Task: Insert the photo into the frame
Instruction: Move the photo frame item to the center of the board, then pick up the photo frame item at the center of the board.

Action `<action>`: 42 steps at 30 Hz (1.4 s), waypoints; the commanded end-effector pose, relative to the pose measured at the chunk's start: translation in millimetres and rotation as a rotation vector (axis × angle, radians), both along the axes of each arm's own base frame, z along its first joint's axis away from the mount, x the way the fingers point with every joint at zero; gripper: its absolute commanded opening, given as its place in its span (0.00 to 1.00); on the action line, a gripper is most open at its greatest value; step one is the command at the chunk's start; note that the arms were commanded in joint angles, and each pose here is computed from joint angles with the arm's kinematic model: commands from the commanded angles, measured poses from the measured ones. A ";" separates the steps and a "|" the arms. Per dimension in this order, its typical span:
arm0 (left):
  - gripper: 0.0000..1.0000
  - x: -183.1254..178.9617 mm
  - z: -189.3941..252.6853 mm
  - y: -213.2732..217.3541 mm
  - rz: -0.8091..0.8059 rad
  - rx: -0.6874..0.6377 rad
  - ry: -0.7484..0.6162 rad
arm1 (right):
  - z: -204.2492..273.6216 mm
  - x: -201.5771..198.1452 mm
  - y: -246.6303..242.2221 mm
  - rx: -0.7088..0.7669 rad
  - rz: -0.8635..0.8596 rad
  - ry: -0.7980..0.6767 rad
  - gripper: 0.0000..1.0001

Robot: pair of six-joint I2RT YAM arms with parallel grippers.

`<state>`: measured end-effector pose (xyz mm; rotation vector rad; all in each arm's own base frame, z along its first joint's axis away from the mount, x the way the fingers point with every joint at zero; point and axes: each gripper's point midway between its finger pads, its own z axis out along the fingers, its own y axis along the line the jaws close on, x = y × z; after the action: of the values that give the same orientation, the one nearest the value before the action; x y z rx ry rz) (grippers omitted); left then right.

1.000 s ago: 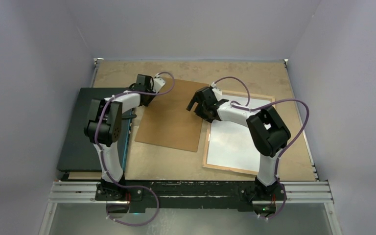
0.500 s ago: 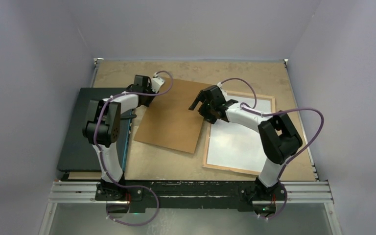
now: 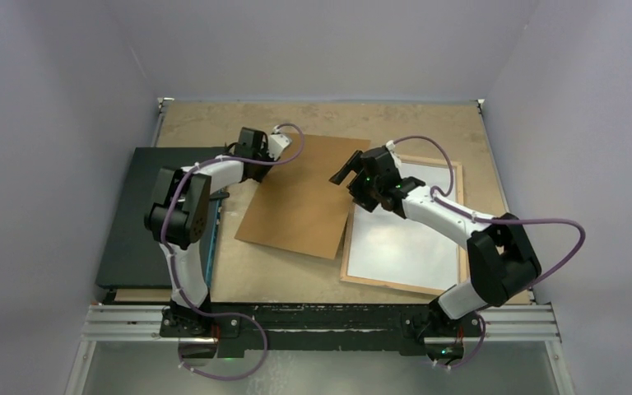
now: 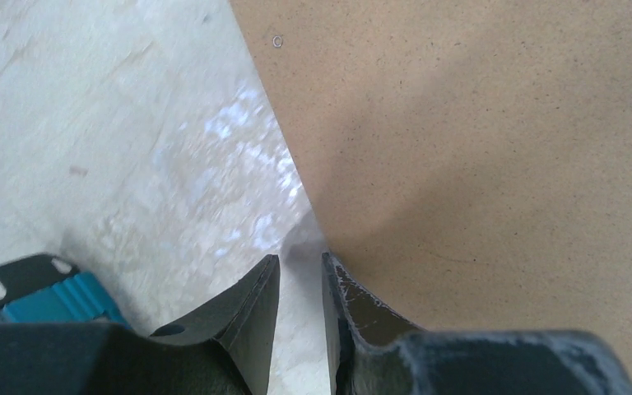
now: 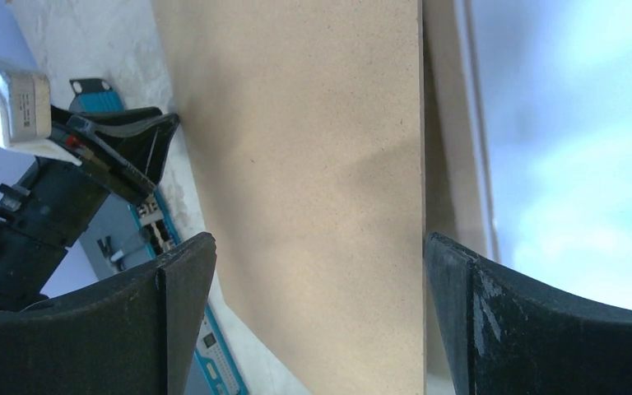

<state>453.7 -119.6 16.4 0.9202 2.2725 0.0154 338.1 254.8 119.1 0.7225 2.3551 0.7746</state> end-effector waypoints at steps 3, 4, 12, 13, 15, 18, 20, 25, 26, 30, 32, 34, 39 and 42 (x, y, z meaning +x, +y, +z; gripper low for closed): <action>0.25 -138.9 -72.3 -83.8 -0.201 -0.163 0.533 | 47.7 13.6 -3.6 0.182 -0.056 -0.123 0.96; 0.25 -140.1 -71.2 -86.8 -0.208 -0.162 0.531 | 45.9 13.5 -10.7 0.179 -0.070 -0.123 0.96; 0.22 -139.3 -72.9 -76.4 -0.182 -0.089 0.515 | 6.7 5.2 -41.7 0.113 -0.093 -0.063 0.96; 0.21 -138.7 -74.7 -73.1 -0.172 -0.075 0.518 | 1.4 3.7 -43.7 0.105 -0.092 -0.052 0.95; 0.19 -139.2 -75.5 -69.5 -0.166 -0.073 0.529 | -6.4 1.2 -46.9 0.090 -0.087 -0.038 0.95; 0.19 -139.8 -72.9 -67.6 -0.163 -0.085 0.522 | -12.0 0.9 -55.0 0.049 -0.083 -0.033 0.95; 0.19 -139.6 -71.7 -67.2 -0.164 -0.084 0.519 | -13.8 1.6 -63.8 -0.002 -0.079 -0.032 0.95; 0.19 -136.1 -71.9 -62.7 -0.149 -0.059 0.504 | -19.5 1.4 -88.9 -0.121 -0.043 -0.043 0.95; 0.19 -136.1 -72.0 -62.3 -0.149 -0.057 0.504 | -20.5 1.2 -92.8 -0.131 -0.033 -0.048 0.95; 0.19 -136.2 -73.7 -61.1 -0.143 -0.052 0.505 | -27.5 1.6 -100.6 -0.153 0.007 -0.048 0.93; 0.19 -135.9 -74.4 -60.8 -0.141 -0.050 0.505 | -30.1 2.6 -101.3 -0.151 0.025 -0.046 0.91; 0.19 -135.0 -74.4 -59.7 -0.136 -0.043 0.502 | -32.1 3.1 -103.3 -0.157 0.035 -0.042 0.91; 0.18 -135.2 -75.2 -56.1 -0.132 -0.026 0.499 | -33.8 6.8 -125.3 -0.216 0.013 -0.046 0.91; 0.18 -133.9 -75.0 -54.8 -0.130 -0.020 0.495 | -38.2 8.1 -134.5 -0.230 0.005 -0.038 0.92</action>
<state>420.0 -201.1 15.5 1.0432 2.2463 -0.2308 337.9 131.3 74.5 0.6464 2.3772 0.5287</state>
